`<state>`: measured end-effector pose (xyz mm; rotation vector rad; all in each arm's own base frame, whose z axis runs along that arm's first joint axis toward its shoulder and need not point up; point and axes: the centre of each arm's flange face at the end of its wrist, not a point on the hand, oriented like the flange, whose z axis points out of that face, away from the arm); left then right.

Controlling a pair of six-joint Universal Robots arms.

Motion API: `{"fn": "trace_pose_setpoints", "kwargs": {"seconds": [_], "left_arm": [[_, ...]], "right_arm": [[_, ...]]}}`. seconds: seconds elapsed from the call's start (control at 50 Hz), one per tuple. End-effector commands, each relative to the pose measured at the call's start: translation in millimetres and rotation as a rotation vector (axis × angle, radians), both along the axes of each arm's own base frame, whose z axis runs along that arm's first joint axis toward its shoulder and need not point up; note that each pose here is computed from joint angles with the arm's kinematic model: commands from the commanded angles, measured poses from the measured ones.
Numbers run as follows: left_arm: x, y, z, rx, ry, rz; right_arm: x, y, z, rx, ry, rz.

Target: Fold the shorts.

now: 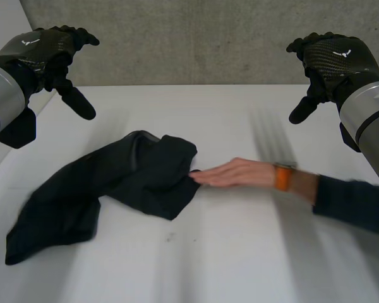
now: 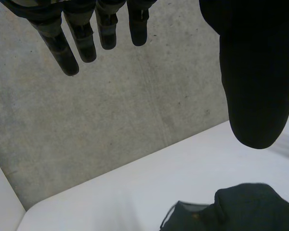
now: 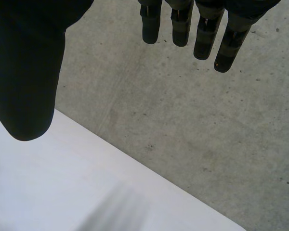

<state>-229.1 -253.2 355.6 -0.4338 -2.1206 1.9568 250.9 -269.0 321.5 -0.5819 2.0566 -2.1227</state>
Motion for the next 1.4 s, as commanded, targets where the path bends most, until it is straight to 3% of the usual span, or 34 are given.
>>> {"fn": "trace_pose_setpoints", "kwargs": {"seconds": [0.02, 0.26, 0.42, 0.52, 0.68, 0.84, 0.94, 1.06, 1.18, 1.4], "left_arm": [[-3, -16, -12, 0.011, -0.011, 0.009], [-6, -46, -60, 0.088, -0.213, 0.002], [-13, -54, -116, 0.248, -0.353, -0.041], [-10, -61, -149, 0.331, -0.442, -0.005], [-19, -78, -188, 0.332, -0.476, 0.069], [-11, -103, -186, 0.206, -0.445, 0.168], [6, -131, -153, 0.061, -0.396, 0.293], [14, -145, -118, -0.056, -0.374, 0.325], [-26, -133, -97, -0.141, -0.324, 0.196], [-149, -47, -112, -0.198, -0.290, -0.137]], "right_arm": [[1, 0, -1, 0.003, 0.001, 0.004], [8, 0, -12, 0.031, 0.018, 0.032], [10, 0, -20, 0.038, 0.067, 0.051], [11, -1, -28, 0.054, 0.083, 0.054], [18, 1, -34, 0.069, 0.094, 0.074], [20, 2, -38, 0.076, 0.099, 0.081], [20, 2, -36, 0.072, 0.097, 0.082], [20, 2, -36, 0.069, 0.096, 0.081], [19, 0, -34, 0.058, 0.101, 0.076], [10, -12, -18, 0.016, 0.073, 0.030]]}}
